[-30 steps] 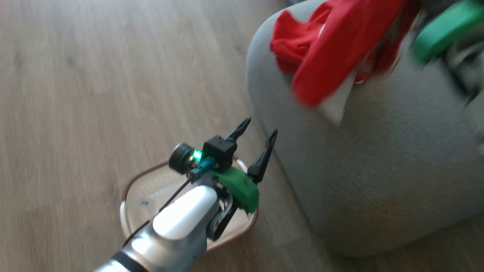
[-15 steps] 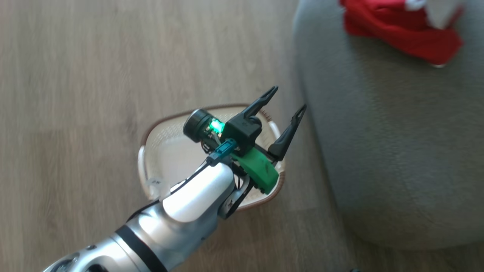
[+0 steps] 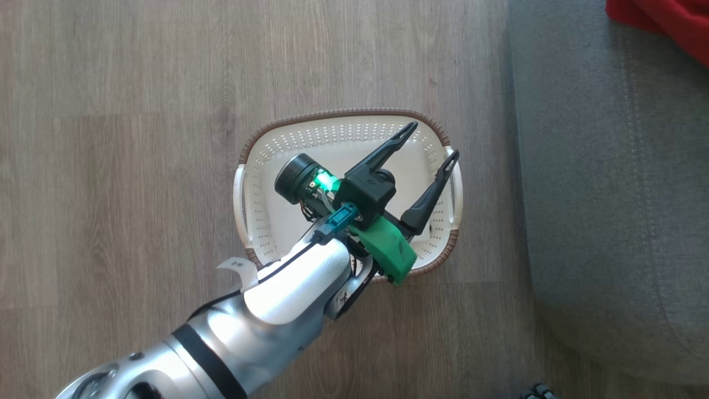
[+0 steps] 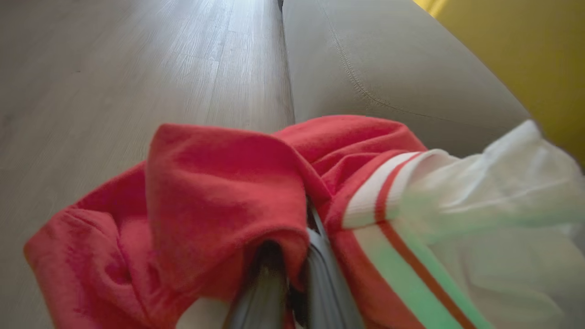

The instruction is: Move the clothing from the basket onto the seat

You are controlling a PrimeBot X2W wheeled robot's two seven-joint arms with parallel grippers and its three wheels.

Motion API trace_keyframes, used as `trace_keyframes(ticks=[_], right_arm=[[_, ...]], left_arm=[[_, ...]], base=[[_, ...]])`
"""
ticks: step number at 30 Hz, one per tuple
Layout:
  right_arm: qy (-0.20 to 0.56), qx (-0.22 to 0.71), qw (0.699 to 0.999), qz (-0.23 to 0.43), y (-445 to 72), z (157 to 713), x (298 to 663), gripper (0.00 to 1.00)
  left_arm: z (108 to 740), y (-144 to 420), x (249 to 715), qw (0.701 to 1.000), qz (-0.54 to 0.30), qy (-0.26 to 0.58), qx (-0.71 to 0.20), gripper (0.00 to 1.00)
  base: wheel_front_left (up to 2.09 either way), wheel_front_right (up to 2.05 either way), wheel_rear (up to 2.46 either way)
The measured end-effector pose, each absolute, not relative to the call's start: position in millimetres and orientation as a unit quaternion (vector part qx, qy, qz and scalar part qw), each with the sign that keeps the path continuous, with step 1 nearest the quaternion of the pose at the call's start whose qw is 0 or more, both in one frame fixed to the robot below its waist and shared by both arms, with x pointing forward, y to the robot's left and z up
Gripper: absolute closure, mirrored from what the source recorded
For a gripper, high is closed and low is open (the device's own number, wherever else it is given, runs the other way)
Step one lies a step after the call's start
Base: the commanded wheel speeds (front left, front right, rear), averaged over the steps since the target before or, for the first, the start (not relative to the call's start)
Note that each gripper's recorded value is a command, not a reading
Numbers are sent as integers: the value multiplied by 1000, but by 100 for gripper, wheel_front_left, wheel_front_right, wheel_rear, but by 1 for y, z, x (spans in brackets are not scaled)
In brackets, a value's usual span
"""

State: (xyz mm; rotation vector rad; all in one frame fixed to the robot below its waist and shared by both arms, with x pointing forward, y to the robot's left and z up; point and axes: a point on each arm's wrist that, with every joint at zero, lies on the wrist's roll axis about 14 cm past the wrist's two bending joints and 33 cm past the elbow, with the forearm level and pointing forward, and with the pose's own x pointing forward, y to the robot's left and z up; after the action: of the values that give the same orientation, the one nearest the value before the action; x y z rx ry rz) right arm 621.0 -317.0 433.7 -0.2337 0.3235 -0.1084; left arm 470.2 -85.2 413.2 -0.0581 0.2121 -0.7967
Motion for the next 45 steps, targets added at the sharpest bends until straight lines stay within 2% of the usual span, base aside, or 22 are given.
trace_keyframes(ticks=[2,3,5,6,12,17,30,34,45], right_arm=[[168,-120,977,-52,-316,427,617,100],[170,-119,977,-55,-318,426,615,96],[166,-123,977,-58,-321,430,614,25],[166,-124,977,-59,-323,431,613,0],[153,-119,979,-60,-320,440,604,0],[155,-122,979,-55,-317,440,581,0],[80,-112,990,-36,-303,490,533,0],[52,-94,994,-36,-299,513,525,0],[10,-51,999,2,-255,536,507,0]], left_arm=[[413,-84,470,916,-386,104,-26,0],[413,-84,470,916,-386,103,-26,0],[415,-85,470,916,-386,102,-26,0],[415,-85,470,916,-386,103,-26,0],[421,-91,470,915,-391,98,-24,0],[436,-97,469,915,-394,83,-26,0],[470,-94,455,922,-380,65,-33,0],[483,-78,456,934,-351,56,-43,0],[502,17,448,974,-216,39,-63,0]], base=[[0,0,0],[0,0,0],[0,0,0],[0,0,0],[0,0,0],[0,0,0],[0,0,0],[0,0,0],[0,0,0]])
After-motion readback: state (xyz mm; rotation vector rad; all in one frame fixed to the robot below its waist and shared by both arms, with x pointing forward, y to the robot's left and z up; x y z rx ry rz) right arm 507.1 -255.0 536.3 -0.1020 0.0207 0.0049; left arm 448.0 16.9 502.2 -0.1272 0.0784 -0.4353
